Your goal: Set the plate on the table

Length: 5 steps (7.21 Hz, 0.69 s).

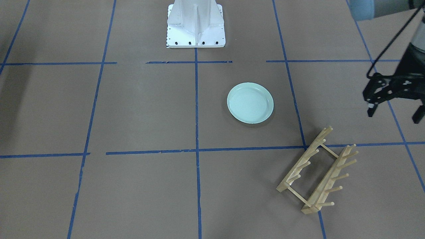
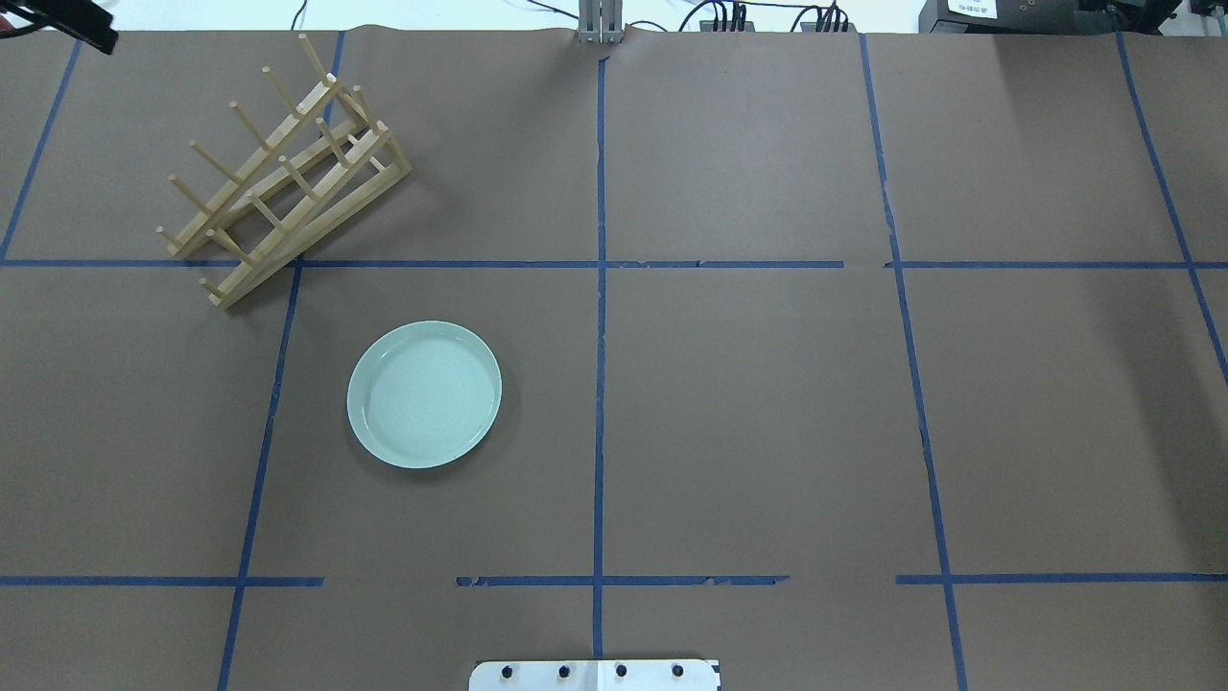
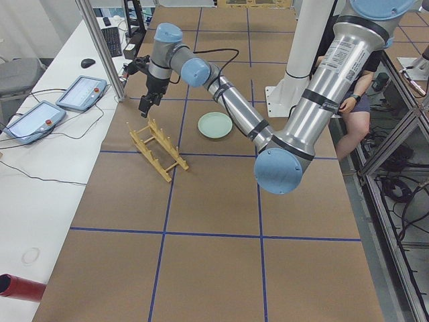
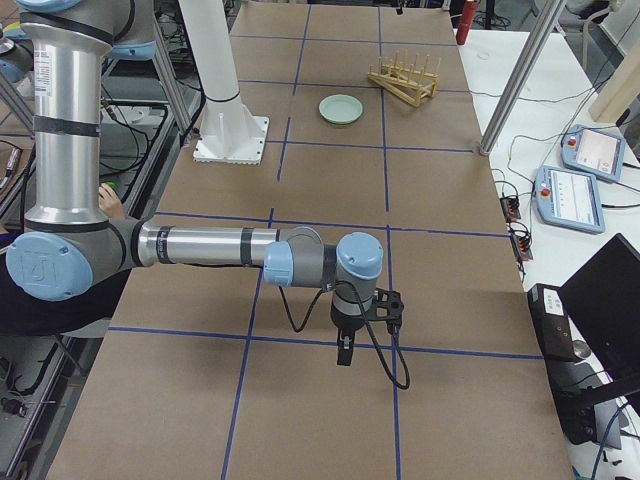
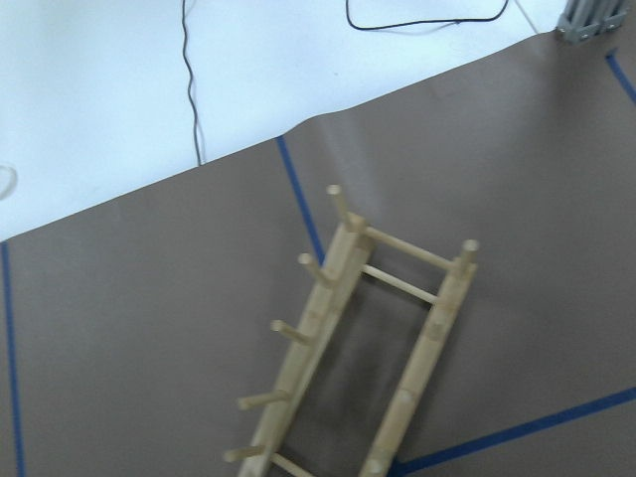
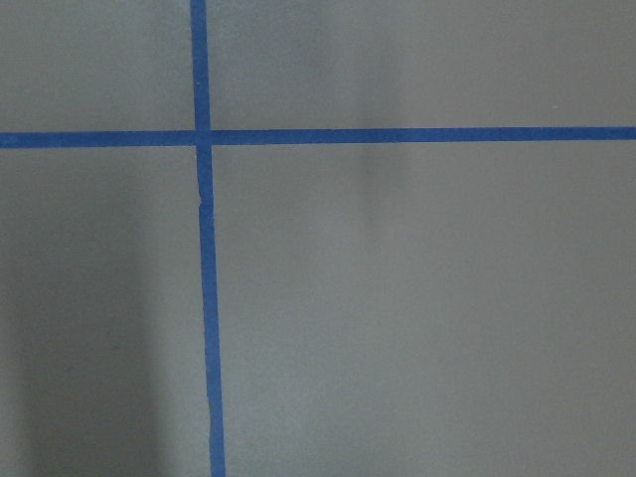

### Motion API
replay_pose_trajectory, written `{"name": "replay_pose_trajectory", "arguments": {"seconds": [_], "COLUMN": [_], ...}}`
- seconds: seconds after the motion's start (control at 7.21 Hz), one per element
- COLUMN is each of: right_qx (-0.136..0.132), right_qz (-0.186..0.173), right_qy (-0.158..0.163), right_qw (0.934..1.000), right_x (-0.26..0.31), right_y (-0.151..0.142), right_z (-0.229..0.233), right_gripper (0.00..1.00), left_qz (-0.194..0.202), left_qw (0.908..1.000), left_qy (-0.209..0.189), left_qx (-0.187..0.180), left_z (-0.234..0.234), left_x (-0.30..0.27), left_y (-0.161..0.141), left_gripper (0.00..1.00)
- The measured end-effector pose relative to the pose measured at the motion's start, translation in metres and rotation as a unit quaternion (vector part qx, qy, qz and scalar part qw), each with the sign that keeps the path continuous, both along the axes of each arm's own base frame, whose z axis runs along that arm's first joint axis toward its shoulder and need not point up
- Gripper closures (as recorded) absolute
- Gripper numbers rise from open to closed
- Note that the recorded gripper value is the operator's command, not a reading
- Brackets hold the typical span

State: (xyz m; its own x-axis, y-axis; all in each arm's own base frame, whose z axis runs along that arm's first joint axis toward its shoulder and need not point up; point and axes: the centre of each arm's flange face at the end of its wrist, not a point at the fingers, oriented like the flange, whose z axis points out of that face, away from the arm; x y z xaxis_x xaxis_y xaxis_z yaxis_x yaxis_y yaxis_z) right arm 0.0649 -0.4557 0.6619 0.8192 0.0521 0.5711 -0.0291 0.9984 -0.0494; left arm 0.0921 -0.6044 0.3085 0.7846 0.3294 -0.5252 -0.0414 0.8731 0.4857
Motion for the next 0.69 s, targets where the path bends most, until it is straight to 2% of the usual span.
{"name": "replay_pose_trajectory", "arguments": {"seconds": [0.28,0.42,0.69], "right_qx": [0.000,0.000,0.000], "right_qz": [0.000,0.000,0.000], "right_qy": [0.000,0.000,0.000], "right_qw": [1.0000,1.0000,1.0000], "right_x": [0.000,0.000,0.000], "right_y": [0.000,0.000,0.000], "right_z": [0.000,0.000,0.000], "right_gripper": [0.00,0.00,0.00], "left_qz": [0.049,0.058,0.068], "left_qw": [0.9987,0.9982,0.9975], "left_qy": [0.002,0.007,0.015], "left_qx": [-0.012,-0.012,-0.012], "left_z": [0.100,0.153,0.247], "left_x": [-0.065,-0.092,-0.120], "left_y": [-0.021,-0.012,0.038], "left_gripper": [0.00,0.00,0.00]}}
